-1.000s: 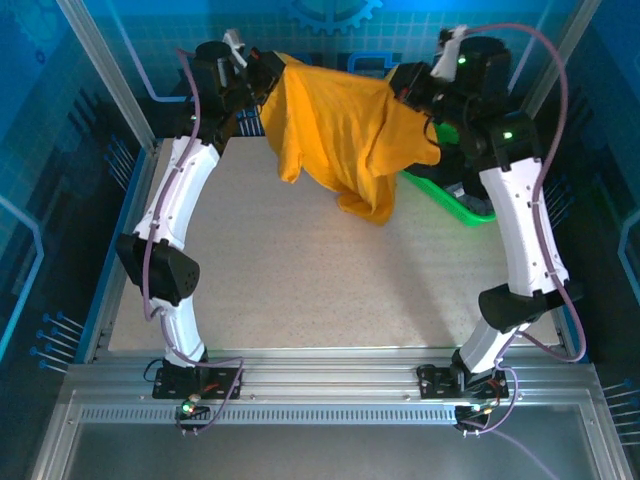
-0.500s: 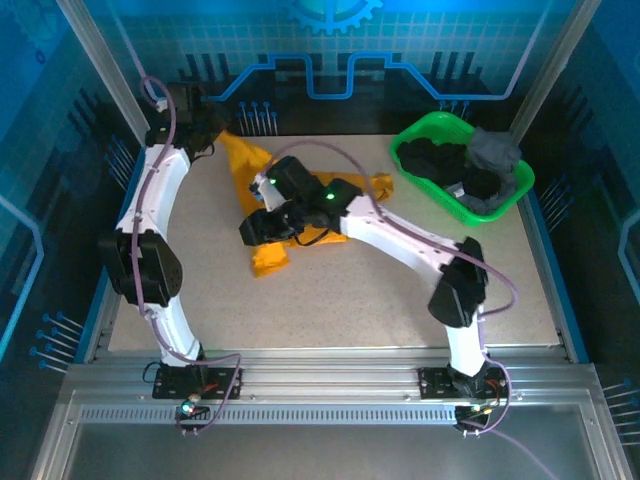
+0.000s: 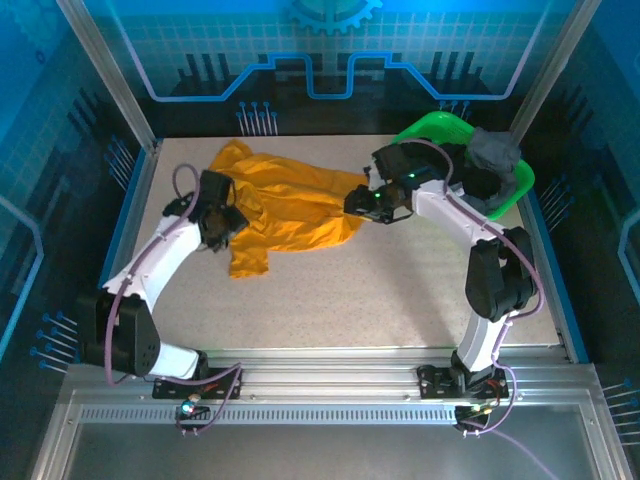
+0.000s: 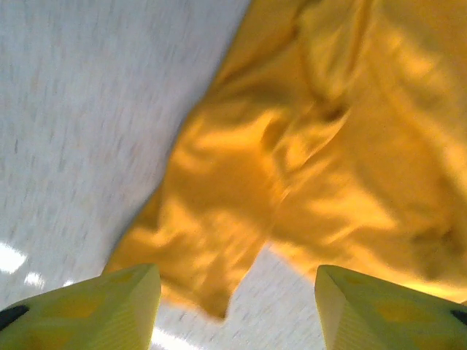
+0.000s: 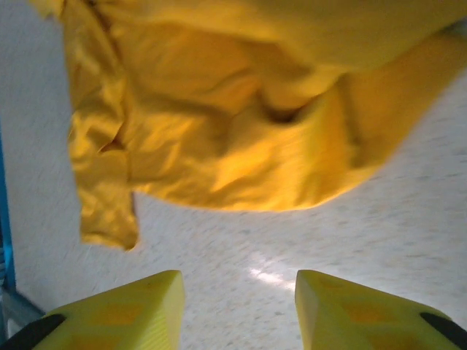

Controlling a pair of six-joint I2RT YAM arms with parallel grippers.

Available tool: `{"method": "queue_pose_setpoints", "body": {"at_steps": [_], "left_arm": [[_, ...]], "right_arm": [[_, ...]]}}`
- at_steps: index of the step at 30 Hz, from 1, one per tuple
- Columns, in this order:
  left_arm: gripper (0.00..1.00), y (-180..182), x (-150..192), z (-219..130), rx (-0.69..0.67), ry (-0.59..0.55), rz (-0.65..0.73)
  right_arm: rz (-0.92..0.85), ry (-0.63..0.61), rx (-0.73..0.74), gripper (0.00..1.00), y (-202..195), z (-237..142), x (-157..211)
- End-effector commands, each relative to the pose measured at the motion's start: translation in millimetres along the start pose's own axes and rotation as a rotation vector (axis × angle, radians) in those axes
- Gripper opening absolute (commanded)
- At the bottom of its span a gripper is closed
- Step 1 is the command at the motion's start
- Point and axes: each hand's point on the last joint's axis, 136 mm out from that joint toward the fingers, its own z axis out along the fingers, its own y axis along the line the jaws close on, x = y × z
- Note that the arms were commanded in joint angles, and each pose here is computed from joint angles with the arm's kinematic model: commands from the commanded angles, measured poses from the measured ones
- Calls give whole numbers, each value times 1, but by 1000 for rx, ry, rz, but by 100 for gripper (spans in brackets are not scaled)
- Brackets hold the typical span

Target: Fold and stack the t-shirts

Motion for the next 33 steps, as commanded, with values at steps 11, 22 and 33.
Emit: {"method": "queue_pose_setpoints", "body": {"at_steps": [11,22,33], "left_arm": [[48,-27,50,57,-165,141,392],[49,-10,96,81,-345,179,652],[40,1,107,91,-369,199,702]], "right_arm": [[57,-27,86,44,-32,-11,-2],[75,-53,64,46,-31,-28,1],[99,-35,59,46,-33,-24,7]]}}
